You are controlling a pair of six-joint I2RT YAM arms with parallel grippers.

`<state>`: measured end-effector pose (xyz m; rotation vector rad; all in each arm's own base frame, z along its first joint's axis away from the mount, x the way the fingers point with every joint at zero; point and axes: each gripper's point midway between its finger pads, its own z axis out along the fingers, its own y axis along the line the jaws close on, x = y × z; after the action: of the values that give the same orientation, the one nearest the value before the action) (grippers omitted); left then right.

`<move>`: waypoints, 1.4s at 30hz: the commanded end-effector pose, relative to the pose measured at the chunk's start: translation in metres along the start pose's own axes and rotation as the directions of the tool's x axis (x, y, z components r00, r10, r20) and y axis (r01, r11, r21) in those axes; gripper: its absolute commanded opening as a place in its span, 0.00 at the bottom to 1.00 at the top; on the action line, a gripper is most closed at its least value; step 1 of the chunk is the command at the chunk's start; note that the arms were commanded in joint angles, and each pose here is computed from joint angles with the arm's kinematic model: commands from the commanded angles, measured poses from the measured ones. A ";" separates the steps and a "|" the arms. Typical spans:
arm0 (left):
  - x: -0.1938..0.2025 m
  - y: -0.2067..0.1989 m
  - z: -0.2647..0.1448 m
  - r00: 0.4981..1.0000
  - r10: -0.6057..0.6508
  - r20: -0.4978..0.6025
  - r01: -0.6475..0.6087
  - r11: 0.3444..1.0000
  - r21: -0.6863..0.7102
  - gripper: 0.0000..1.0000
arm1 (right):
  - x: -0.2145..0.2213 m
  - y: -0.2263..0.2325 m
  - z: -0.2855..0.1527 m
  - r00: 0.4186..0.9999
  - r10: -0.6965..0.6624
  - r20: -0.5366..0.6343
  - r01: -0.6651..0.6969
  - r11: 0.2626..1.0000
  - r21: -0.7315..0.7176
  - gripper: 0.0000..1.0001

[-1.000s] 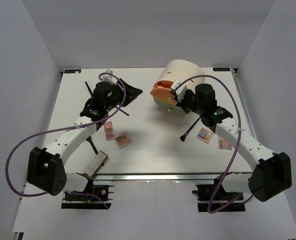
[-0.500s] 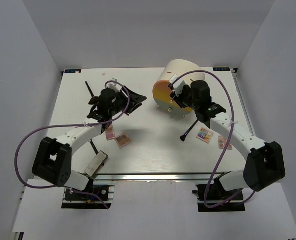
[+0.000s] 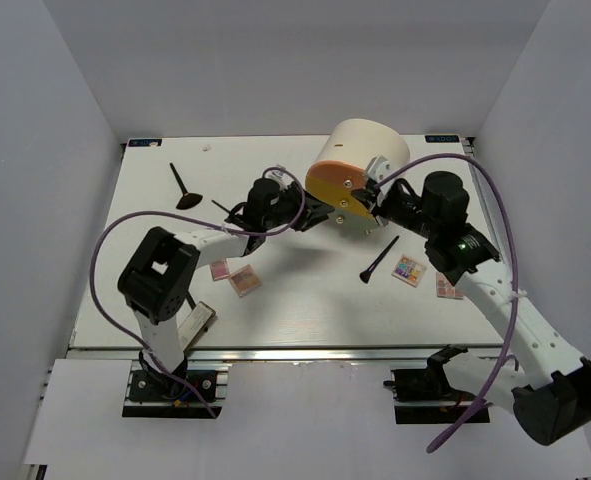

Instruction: Organize the makeup

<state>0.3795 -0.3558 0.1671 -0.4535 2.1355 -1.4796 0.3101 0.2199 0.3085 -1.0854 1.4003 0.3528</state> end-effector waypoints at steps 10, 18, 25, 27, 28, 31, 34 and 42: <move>0.015 -0.024 0.049 0.999 -0.022 -0.024 0.023 0.997 0.070 0.61 | 0.011 -0.034 -0.031 0.975 0.219 0.033 -0.221 0.967 0.126 0.00; -0.002 -0.017 0.056 0.997 -0.031 0.078 0.027 0.998 0.052 0.60 | 0.021 -0.037 -0.035 0.967 0.254 0.021 -0.255 0.958 0.131 0.00; -0.007 -0.006 0.070 0.994 -0.050 0.102 0.049 0.999 0.015 0.50 | 0.028 -0.036 -0.036 0.964 0.265 0.011 -0.264 0.955 0.138 0.00; -0.008 -0.006 0.071 0.993 -0.054 0.105 0.052 0.998 0.017 0.41 | 0.029 -0.036 -0.038 0.965 0.264 0.011 -0.263 0.954 0.141 0.00; -0.007 -0.005 0.072 0.993 -0.054 0.100 0.053 0.998 0.015 0.37 | 0.029 -0.036 -0.038 0.964 0.265 0.009 -0.263 0.954 0.142 0.00; -0.005 -0.005 0.069 0.993 -0.060 0.099 0.059 0.998 0.016 0.22 | 0.030 -0.037 -0.041 0.964 0.266 0.011 -0.264 0.953 0.148 0.00; -0.001 -0.005 0.061 0.994 -0.060 0.090 0.058 0.998 0.020 0.13 | 0.034 -0.034 -0.042 0.963 0.271 0.004 -0.269 0.952 0.148 0.00; 0.021 -0.007 0.006 0.998 -0.046 0.051 0.045 0.999 0.013 0.05 | 0.050 -0.027 -0.048 0.955 0.293 -0.032 -0.285 0.946 0.157 0.00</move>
<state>0.3878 -0.3852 0.1520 -0.5688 2.0706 -1.4978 0.3163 0.1529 0.2827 -0.7802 1.6167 0.4199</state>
